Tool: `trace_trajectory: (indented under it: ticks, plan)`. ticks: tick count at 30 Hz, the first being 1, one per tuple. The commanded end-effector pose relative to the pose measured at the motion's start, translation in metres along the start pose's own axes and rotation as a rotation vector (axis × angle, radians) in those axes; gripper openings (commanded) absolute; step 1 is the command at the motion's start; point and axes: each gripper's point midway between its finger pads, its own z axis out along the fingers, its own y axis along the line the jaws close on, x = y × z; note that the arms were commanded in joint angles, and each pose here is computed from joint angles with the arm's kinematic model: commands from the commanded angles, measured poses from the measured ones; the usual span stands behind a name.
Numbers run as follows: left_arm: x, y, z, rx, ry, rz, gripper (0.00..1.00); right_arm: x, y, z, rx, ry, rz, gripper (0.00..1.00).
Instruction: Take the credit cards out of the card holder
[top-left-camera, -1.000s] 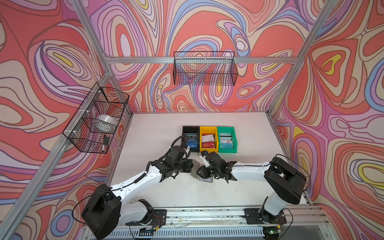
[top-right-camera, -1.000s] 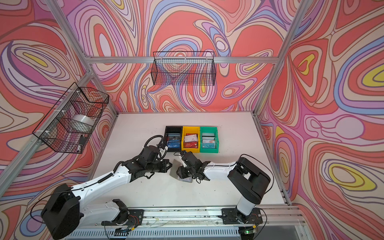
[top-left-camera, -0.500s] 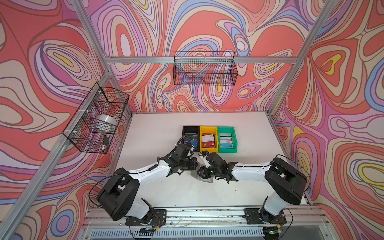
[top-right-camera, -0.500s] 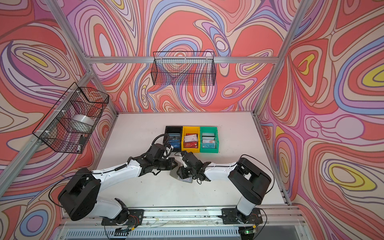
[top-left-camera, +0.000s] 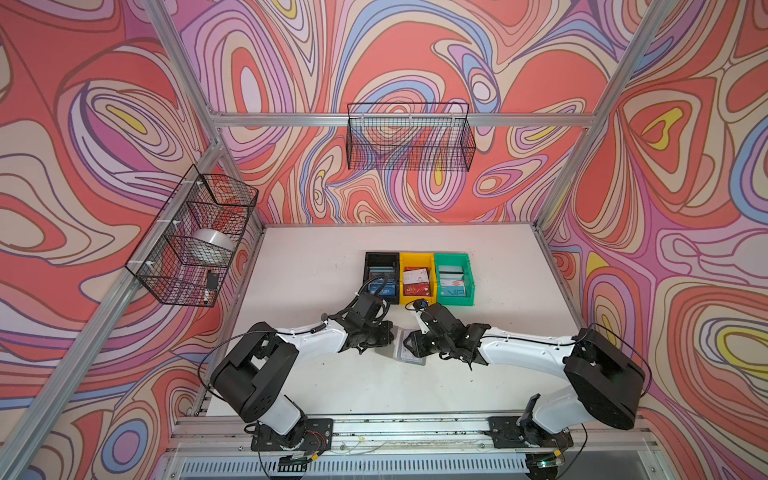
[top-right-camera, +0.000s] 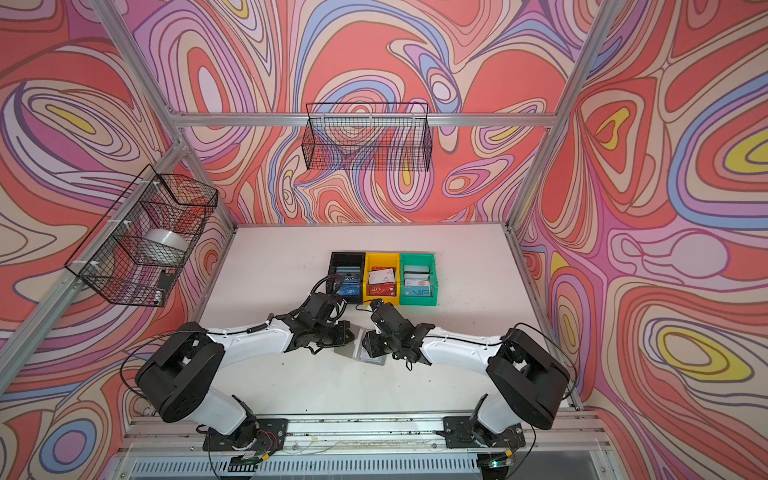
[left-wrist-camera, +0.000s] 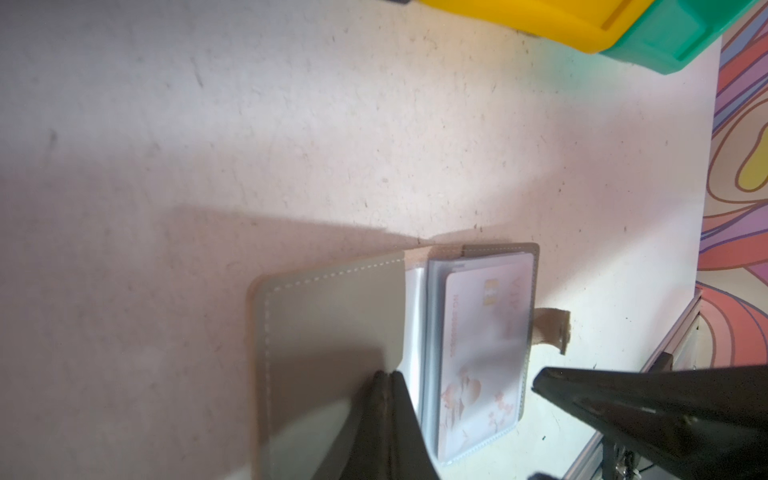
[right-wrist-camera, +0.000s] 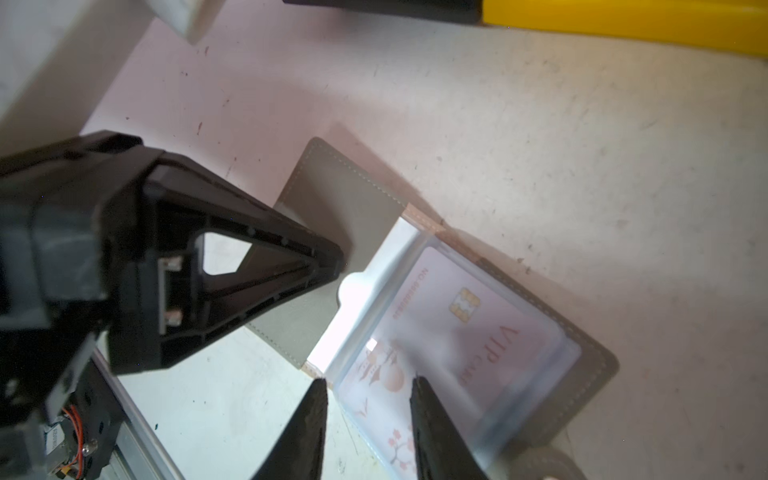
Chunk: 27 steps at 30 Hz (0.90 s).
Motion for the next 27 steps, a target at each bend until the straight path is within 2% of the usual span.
trace_trajectory:
  ticks: [1, 12, 17, 22, 27]
  plan:
    - [0.003, 0.007, -0.001, -0.012, -0.005, -0.032, 0.00, 0.005, -0.013, -0.003, 0.061, 0.008, 0.017, 0.37]
    - [0.021, 0.020, 0.006, -0.002, 0.012, -0.081, 0.01, 0.022, -0.042, 0.006, 0.141, 0.052, 0.072, 0.35]
    - [0.016, 0.012, 0.004, 0.022, 0.001, -0.066, 0.04, 0.026, -0.049, 0.009, 0.146, 0.076, 0.083, 0.33]
    - [0.006, -0.014, 0.000, 0.114, -0.002, -0.018, 0.06, 0.027, -0.049, 0.014, 0.149, 0.092, 0.079, 0.32]
    - [-0.003, -0.050, -0.004, 0.292, -0.006, -0.007, 0.09, 0.029, -0.051, 0.018, 0.158, 0.102, 0.082, 0.30]
